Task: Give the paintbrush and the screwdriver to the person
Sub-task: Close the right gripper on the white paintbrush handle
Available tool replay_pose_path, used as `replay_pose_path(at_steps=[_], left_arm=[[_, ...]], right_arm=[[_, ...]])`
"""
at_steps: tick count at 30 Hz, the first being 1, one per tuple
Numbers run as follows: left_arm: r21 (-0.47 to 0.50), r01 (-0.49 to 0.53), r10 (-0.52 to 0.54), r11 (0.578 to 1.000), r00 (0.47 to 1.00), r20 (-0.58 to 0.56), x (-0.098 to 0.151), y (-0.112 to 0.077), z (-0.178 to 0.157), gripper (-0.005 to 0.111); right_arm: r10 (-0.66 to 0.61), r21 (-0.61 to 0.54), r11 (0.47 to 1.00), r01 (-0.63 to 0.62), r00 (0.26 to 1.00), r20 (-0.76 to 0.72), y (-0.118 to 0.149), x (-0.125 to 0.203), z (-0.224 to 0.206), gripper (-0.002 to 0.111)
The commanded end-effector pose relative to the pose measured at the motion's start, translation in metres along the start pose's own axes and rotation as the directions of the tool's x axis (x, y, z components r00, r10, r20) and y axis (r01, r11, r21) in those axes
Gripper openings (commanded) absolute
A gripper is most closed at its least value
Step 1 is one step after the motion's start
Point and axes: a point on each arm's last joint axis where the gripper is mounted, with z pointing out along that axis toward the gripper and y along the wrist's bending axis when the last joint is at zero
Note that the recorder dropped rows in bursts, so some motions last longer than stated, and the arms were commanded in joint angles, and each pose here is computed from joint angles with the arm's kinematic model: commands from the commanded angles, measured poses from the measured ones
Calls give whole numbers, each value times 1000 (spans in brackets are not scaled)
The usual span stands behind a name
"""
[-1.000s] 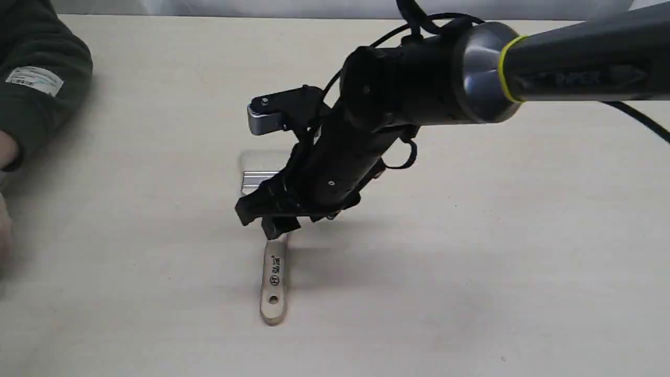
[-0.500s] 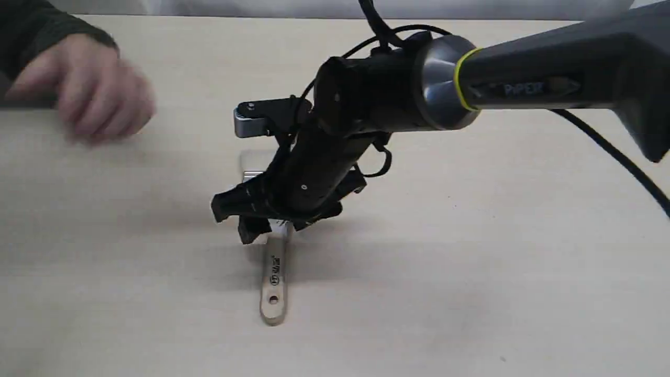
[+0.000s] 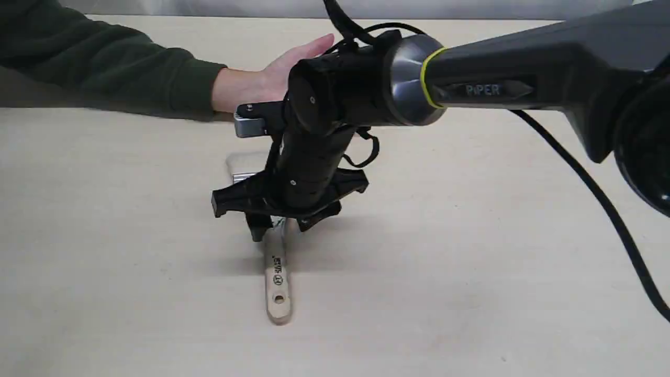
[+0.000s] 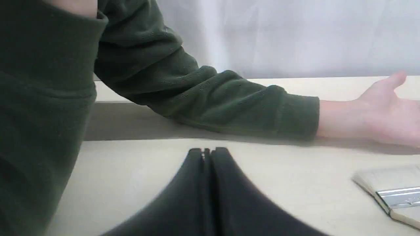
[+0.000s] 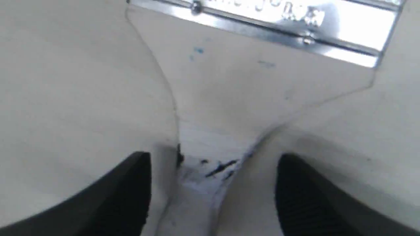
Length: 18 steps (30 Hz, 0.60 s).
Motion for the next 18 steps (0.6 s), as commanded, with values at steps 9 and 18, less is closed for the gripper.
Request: replay_pose_path(at_steps=[9, 18], left_arm=[[3, 5, -5, 1000, 1000, 3, 0, 0, 0, 0], [3, 5, -5, 1000, 1000, 3, 0, 0, 0, 0]], right_arm=[[-85, 76, 993, 93, 992, -94, 1, 15, 18, 49], [-134, 131, 979, 158, 976, -172, -2, 24, 27, 49]])
